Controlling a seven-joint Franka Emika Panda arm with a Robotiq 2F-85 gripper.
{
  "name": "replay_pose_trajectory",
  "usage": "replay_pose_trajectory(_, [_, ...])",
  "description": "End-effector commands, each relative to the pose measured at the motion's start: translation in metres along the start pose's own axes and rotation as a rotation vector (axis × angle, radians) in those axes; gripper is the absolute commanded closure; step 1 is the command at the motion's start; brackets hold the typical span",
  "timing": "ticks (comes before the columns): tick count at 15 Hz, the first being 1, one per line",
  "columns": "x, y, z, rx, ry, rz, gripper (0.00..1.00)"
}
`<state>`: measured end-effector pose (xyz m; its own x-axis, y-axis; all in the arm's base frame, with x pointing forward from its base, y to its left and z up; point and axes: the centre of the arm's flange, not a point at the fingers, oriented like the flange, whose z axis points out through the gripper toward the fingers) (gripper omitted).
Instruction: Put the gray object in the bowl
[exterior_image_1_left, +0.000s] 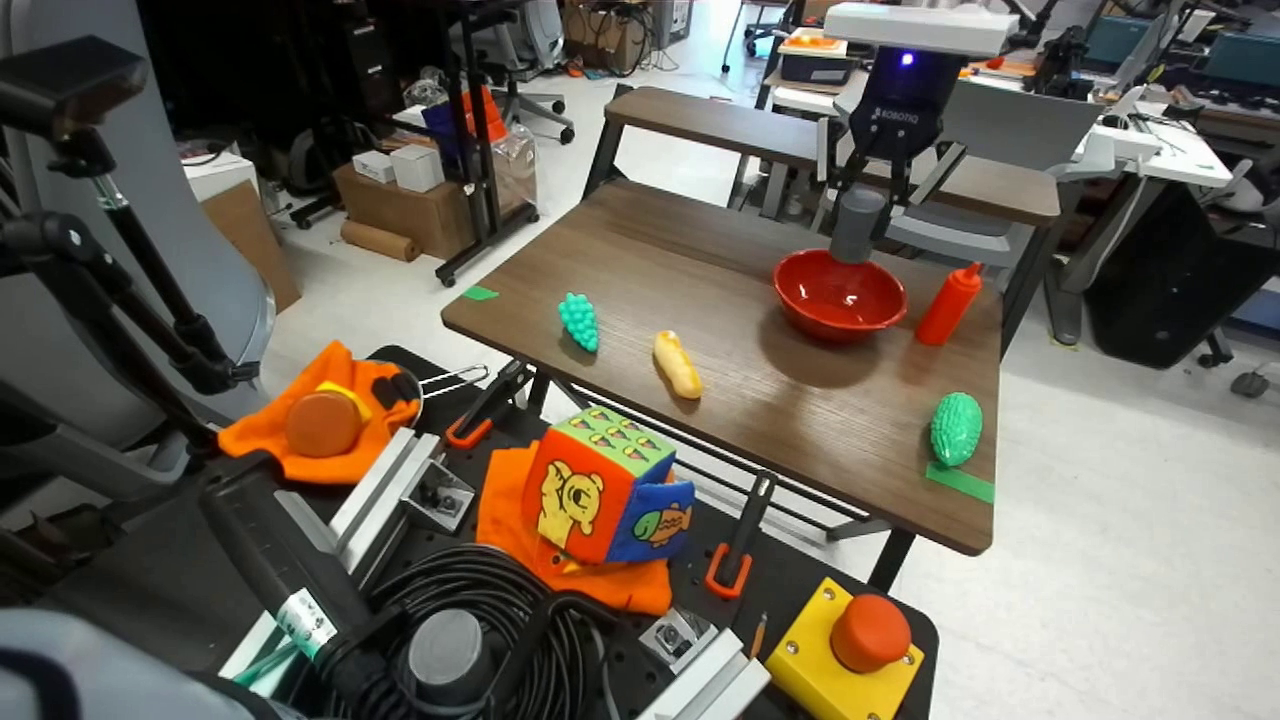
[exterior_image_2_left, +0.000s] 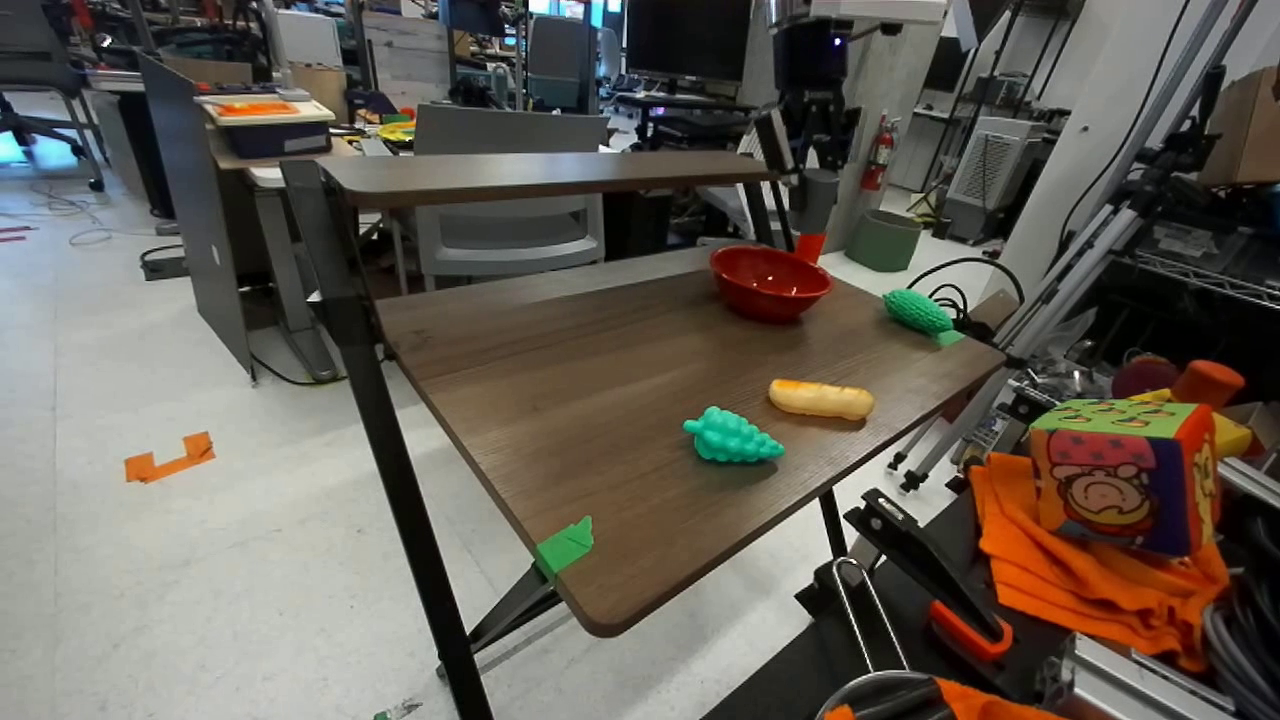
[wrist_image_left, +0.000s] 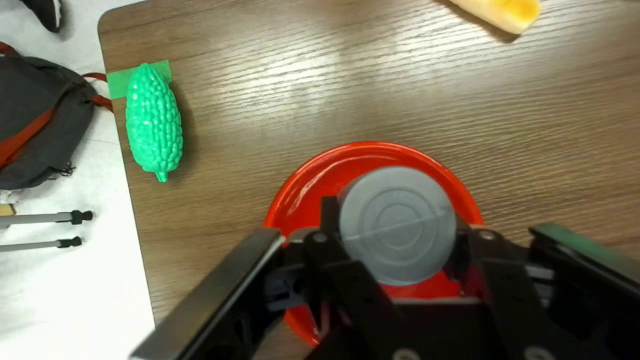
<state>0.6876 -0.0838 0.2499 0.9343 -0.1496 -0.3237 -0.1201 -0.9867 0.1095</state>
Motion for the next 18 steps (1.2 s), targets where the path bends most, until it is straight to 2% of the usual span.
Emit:
replay_pose_trajectory(1, [0.034, -0.002, 0.025, -0.046, -0.041, -0.004, 0.79])
replay_pose_trajectory(7, [0.071, -0.011, 0.060, -0.118, -0.077, 0.015, 0.79])
replay_pose_trajectory(16, [0.094, -0.035, 0.074, -0.191, -0.094, 0.016, 0.79])
replay_pose_trajectory(17, [0.093, -0.036, 0.073, -0.189, -0.092, 0.004, 0.59])
replay_pose_trajectory(18, [0.092, -0.037, 0.070, -0.192, -0.081, 0.006, 0.29])
